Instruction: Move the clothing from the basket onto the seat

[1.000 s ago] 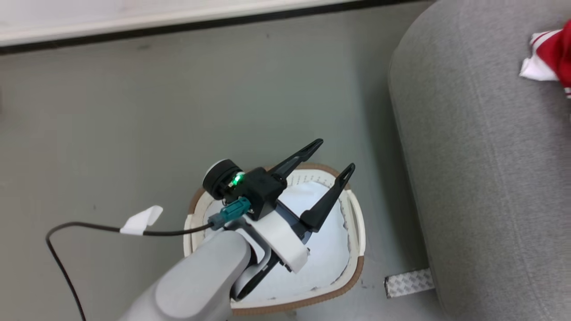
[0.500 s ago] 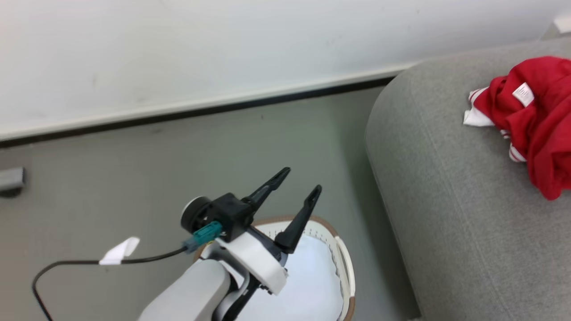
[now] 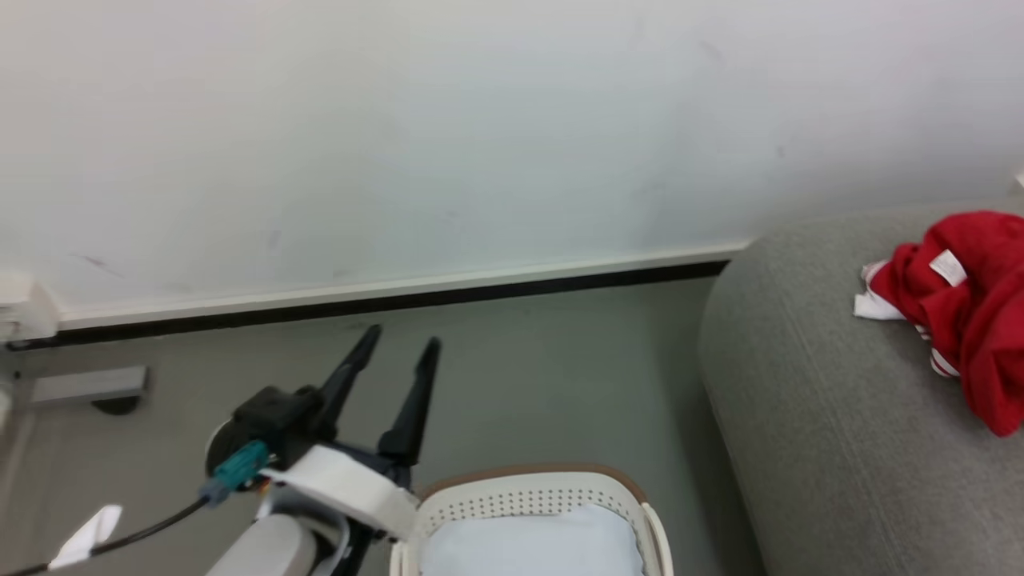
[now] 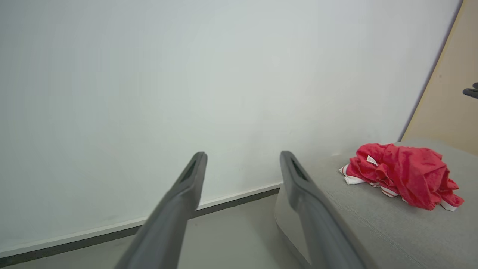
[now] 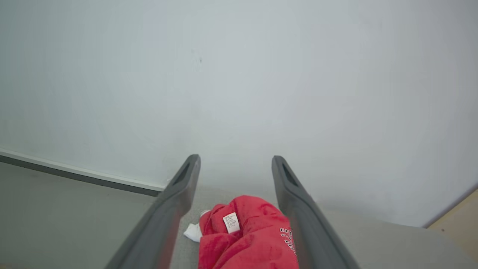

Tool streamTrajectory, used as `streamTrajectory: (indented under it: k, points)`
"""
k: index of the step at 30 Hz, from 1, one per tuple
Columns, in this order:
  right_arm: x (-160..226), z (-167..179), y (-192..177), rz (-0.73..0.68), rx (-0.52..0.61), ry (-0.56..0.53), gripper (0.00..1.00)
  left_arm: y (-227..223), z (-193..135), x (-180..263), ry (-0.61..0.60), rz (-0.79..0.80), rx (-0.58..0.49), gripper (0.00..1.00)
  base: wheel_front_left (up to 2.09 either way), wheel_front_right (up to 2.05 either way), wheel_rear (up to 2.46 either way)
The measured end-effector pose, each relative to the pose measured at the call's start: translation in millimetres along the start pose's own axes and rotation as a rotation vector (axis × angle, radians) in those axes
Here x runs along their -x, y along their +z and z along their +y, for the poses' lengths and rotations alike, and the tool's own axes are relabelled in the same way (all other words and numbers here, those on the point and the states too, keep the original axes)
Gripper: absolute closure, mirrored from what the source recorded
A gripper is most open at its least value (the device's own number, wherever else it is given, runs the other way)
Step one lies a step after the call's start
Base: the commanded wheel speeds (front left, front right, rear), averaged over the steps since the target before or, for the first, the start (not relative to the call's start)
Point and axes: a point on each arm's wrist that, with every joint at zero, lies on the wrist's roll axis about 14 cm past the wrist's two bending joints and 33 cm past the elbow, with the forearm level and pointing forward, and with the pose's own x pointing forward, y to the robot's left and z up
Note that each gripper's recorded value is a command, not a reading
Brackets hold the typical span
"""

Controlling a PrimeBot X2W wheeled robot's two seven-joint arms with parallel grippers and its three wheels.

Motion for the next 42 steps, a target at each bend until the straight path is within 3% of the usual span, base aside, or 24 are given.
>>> streamTrajectory:
  k: [9, 21, 29, 42]
  points:
    - [2.2, 69.6, 23.7, -0.241, -0.144, 0.093, 0.00, 18.9, 64.1, 61.4, 0.268, -0.038, -0.026, 0.00, 0.00, 0.00, 0.00]
    - [39.7, 165.5, -21.0, -0.243, -0.327, 0.179, 0.00, 8.9, 100.1, 132.7, 0.519, -0.035, -0.007, 0.00, 0.00, 0.00, 0.00]
    - [66.9, 203.3, -44.1, -0.195, -0.389, 0.203, 0.00, -4.0, 100.8, 148.7, 0.547, -0.004, -0.025, 0.00, 0.00, 0.00, 0.00]
    - [76.8, 210.9, -45.8, -0.197, -0.397, 0.196, 0.00, -15.3, 90.1, 143.2, 0.496, 0.030, -0.061, 0.00, 0.00, 0.00, 0.00]
